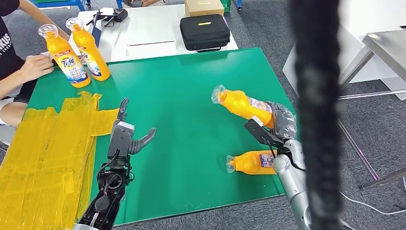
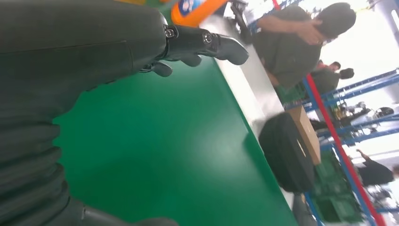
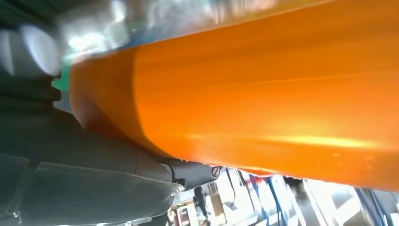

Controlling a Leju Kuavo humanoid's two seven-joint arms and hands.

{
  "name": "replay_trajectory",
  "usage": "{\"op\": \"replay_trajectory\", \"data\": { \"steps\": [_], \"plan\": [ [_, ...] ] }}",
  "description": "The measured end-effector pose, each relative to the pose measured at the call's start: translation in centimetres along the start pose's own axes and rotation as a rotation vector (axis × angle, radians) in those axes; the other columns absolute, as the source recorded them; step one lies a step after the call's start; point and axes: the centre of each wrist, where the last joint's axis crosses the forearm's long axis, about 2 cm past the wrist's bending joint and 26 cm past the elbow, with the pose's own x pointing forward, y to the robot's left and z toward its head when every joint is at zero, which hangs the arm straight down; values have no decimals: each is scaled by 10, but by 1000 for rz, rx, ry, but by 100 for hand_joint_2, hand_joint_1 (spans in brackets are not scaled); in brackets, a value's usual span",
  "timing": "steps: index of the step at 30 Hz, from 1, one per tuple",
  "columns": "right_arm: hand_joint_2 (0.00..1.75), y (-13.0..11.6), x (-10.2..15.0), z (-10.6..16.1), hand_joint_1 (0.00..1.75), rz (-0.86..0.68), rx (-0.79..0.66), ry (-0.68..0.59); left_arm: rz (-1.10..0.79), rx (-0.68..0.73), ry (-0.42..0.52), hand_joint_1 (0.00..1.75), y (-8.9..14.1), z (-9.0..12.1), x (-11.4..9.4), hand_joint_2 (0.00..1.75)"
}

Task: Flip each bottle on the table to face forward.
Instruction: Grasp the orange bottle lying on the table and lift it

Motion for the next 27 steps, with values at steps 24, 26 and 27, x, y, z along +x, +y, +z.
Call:
{"op": "replay_trajectory", "data": {
  "steps": [24, 26, 27],
  "plan": [
    [175, 28, 109, 12, 175, -571, -107, -238, 545, -512, -103, 0, -15, -10, 60, 175],
    [175, 32, 119, 14, 175, -585, -75, -259, 525, -491, -117, 0, -16, -10, 63, 175],
    [175, 34, 125, 15, 175, -592, -56, -268, 516, -478, -124, 0, -15, -11, 64, 175]
  ]
}}
